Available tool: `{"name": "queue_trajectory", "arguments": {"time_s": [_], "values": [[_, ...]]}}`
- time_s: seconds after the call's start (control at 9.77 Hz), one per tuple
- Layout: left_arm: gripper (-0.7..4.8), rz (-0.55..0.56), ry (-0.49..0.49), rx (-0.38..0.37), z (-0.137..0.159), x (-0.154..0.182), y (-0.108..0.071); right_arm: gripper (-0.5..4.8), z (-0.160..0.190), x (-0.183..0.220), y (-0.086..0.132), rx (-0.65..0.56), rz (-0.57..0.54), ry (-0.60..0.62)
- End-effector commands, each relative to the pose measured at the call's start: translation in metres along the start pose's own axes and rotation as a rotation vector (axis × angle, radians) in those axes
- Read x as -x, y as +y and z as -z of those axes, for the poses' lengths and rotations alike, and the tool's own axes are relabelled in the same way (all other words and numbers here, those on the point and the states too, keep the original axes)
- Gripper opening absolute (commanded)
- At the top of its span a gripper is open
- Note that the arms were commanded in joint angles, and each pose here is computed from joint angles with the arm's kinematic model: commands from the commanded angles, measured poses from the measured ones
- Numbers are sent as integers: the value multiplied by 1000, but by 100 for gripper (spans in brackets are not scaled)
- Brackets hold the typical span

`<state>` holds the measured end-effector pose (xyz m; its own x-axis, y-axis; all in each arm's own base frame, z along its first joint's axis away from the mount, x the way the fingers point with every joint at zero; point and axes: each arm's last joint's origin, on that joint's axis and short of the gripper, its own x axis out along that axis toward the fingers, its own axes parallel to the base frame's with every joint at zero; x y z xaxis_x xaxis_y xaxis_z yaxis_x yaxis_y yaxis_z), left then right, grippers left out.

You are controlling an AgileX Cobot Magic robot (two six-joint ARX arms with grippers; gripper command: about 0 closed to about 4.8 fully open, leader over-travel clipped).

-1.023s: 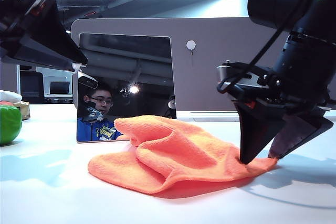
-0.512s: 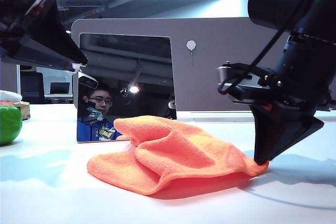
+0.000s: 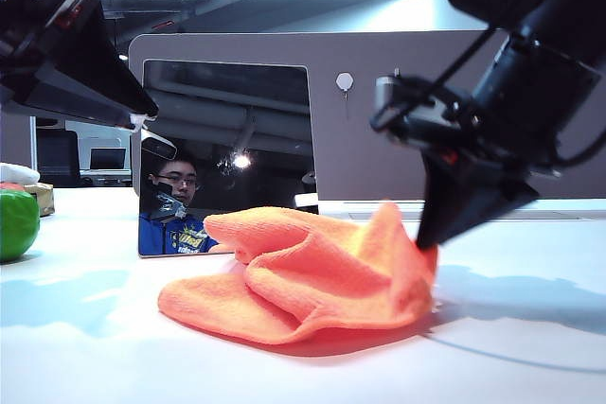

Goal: Pick up the cloth from the table and use it to cover the mirror.

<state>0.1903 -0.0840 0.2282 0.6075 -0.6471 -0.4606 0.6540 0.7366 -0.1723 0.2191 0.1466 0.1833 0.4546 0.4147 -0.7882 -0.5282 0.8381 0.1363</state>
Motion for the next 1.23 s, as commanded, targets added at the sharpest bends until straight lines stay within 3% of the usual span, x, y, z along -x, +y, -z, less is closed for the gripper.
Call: {"name": "queue_trajectory", "arguments": {"time_s": [0.1,0.31,0.51,0.61,0.72,0.82,0.92,1.13,1.23], "values": [[160,3,-12,-9,-2,1,0,-1,-21,32,6,96,-34,-240],[160,6,-25,-41,-4,0,0,-1,-24,73,10,191,-12,-383],[161,7,-35,-45,-5,-2,1,-1,-20,87,11,196,-11,-397],[171,134,-29,-70,-2,-17,2,-1,-2,106,7,215,135,-307],[220,174,-18,-71,0,-26,2,-1,3,108,6,256,156,-269],[232,186,-15,-73,1,-29,2,-1,5,109,6,271,160,-254],[252,269,-25,-108,5,-49,2,-1,12,108,5,283,163,-182],[252,268,-83,-141,5,-65,7,-1,16,107,2,276,244,-126],[292,263,-146,-171,4,-80,13,-1,21,108,-1,272,339,-72]]}}
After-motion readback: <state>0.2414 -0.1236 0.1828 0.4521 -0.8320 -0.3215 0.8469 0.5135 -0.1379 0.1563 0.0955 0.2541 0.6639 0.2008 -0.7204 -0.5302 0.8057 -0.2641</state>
